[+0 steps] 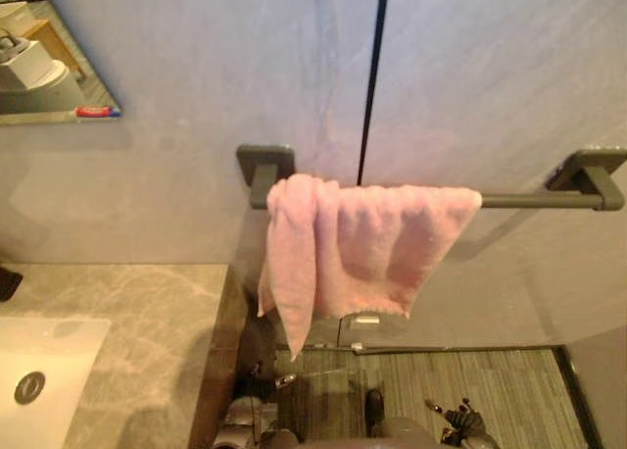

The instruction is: Organize washtable

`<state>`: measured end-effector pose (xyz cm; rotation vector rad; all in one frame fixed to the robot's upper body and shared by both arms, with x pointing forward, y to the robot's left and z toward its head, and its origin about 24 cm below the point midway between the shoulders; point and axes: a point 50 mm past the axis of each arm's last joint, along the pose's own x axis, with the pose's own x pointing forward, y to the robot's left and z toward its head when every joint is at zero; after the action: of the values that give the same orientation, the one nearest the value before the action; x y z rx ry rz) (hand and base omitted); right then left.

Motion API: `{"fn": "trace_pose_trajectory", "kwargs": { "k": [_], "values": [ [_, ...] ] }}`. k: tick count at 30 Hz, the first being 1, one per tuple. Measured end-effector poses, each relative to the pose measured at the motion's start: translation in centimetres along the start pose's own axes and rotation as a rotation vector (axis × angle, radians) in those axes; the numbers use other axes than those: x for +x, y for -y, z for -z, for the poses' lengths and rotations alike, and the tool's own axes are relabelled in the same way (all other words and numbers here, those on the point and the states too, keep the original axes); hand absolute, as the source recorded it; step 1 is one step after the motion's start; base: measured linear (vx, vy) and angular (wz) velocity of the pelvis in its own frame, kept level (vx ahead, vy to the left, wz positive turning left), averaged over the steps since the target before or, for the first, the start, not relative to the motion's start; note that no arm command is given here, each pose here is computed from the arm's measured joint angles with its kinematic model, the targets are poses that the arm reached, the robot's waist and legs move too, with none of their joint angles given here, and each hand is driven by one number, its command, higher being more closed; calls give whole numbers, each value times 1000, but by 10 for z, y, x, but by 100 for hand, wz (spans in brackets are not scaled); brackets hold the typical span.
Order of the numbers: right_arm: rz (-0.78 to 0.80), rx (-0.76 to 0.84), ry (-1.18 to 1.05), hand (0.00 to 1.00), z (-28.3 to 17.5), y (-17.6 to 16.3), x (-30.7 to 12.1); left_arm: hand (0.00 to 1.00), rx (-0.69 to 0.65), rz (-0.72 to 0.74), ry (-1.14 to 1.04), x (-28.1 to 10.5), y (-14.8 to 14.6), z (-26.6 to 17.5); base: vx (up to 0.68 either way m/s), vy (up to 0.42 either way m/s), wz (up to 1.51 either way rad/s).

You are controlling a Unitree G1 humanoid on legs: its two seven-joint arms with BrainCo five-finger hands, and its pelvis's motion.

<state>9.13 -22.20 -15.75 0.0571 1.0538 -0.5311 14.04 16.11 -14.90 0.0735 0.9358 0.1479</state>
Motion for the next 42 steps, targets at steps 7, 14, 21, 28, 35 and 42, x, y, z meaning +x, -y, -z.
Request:
{"fn": "trace_pose_trajectory", "kwargs": {
  "k": [7,14,21,28,35,42],
  "values": [
    [9,-22,9,0,5,0,-3,0,-30,12,120,-7,3,-17,-141,-24,3],
    [12,-60,48,0,6,7,-6,0,-145,60,455,-36,14,-74,-36,-37,-4],
    [36,-74,64,0,11,14,-9,0,-228,26,643,-64,12,-101,58,10,21],
    [26,-91,64,0,13,13,-10,0,-245,-30,726,-78,6,-109,74,57,8],
    [-3,-111,107,0,4,6,-11,0,-266,-56,766,-86,1,-114,39,44,12],
    [-7,-121,110,0,4,5,-11,0,-245,-2,824,-92,9,-124,-3,12,10]
  ]
}}
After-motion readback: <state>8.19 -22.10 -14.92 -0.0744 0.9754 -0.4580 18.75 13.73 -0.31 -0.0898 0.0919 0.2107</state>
